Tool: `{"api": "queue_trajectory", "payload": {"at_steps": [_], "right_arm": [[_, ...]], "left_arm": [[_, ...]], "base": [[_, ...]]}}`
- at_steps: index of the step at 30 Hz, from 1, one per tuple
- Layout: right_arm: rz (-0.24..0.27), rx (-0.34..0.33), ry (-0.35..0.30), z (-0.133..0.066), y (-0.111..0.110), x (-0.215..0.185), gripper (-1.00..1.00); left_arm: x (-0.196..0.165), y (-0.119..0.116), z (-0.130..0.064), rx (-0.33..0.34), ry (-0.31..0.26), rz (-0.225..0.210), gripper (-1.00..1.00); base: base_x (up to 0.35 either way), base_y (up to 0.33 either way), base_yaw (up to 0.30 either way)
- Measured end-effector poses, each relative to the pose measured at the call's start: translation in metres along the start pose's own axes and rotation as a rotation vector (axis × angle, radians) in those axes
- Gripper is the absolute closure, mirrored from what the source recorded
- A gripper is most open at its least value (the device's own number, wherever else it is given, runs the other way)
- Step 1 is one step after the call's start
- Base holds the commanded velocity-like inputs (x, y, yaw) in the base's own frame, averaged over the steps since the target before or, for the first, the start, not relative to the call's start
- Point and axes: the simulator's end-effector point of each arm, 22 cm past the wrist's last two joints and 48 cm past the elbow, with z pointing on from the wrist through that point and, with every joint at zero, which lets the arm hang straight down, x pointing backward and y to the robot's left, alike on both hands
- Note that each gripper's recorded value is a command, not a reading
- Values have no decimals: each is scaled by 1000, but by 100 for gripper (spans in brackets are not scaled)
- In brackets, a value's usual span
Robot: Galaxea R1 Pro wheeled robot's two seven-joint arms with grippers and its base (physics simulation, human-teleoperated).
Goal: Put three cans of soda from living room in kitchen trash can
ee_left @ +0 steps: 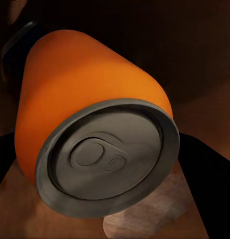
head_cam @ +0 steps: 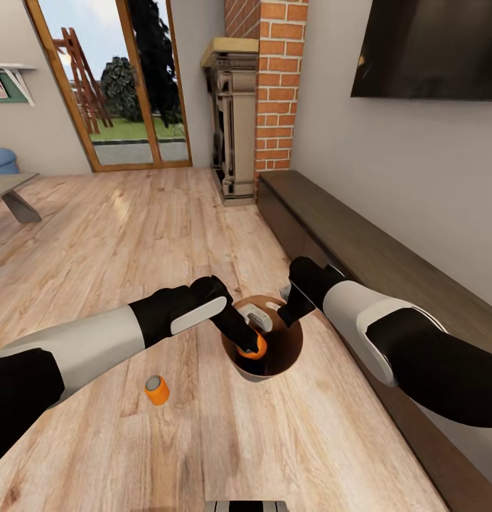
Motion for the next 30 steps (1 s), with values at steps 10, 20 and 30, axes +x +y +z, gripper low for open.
{"api": "queue_trajectory", "payload": {"at_steps": [10,20,30], "right_arm": [[2,-4,0,0,1,0,100],[6,-11,-1,0,2,0,100],[8,-14,-1,0,3,0,100]], "left_arm": [[0,1,0,-2,0,1,-100],[1,1,-2,-2,-3,6,-100],[3,0,-2,-5,-3,20,-100]], "base": [[0,0,0],[0,0,0],[0,0,0]]}}
